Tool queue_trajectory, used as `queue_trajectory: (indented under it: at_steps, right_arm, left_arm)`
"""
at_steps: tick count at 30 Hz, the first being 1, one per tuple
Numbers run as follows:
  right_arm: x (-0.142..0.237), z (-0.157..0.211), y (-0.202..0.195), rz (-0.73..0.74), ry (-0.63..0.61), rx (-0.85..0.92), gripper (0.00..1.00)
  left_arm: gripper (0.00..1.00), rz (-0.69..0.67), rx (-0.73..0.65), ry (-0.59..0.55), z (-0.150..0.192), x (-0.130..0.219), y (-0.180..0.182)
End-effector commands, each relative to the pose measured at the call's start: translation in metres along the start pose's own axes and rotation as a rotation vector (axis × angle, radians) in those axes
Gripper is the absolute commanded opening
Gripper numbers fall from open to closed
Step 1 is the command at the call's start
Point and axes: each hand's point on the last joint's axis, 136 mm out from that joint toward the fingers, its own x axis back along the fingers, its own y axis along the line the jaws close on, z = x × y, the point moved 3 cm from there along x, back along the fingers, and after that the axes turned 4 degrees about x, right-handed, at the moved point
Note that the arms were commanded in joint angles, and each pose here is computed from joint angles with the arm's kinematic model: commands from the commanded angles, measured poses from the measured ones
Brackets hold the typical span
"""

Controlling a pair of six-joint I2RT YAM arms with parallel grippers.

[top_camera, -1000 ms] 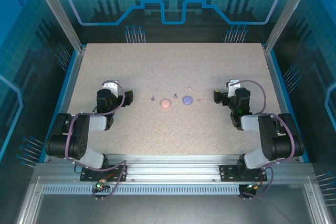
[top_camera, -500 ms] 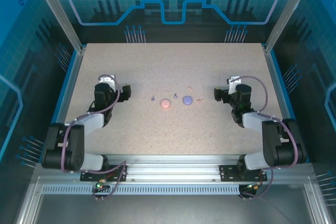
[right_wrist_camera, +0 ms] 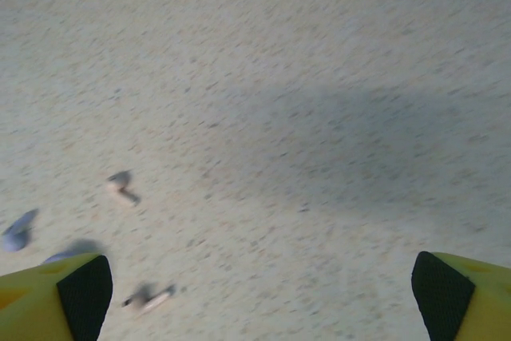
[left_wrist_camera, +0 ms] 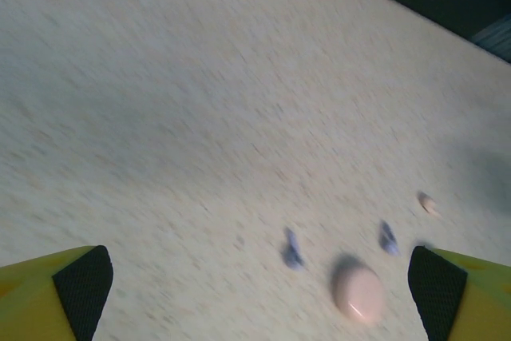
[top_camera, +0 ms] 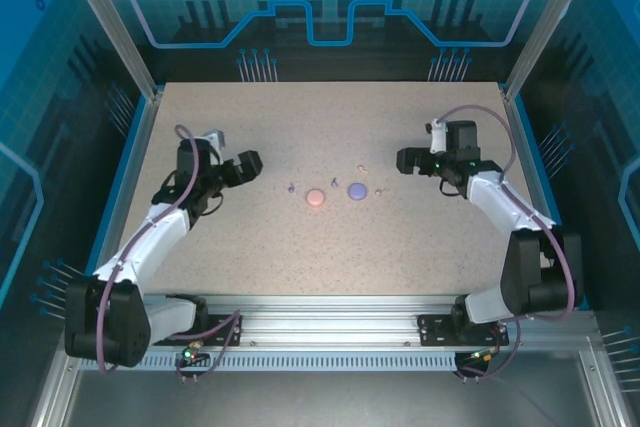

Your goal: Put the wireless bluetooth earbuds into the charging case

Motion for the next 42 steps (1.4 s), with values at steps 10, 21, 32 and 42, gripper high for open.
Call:
queue_trajectory:
  at_steps: [10, 21, 32, 42]
  right_arm:
    - [-0.039, 0.034, 0.079, -0.301, 0.375, 0.005, 0.81]
    - [-0.071, 0.037, 0.088, -0.394, 0.478, -0.03, 0.44]
    - [-0.093, 0.048, 0.088, -0.423, 0.577, -0.061, 0.36]
    - [-0.103, 0.058, 0.09, -0.446, 0.641, -0.084, 0.35]
  left_arm:
    - [0.75, 0.13, 0.1, 0.504, 0.095, -0.073, -0.113]
    - [0.53, 0.131, 0.181, 0.624, 0.137, -0.118, -0.155]
    - [0.5, 0.131, 0.233, 0.652, 0.153, -0.146, -0.158]
    - [0.5, 0.117, 0.271, 0.677, 0.162, -0.169, -0.157]
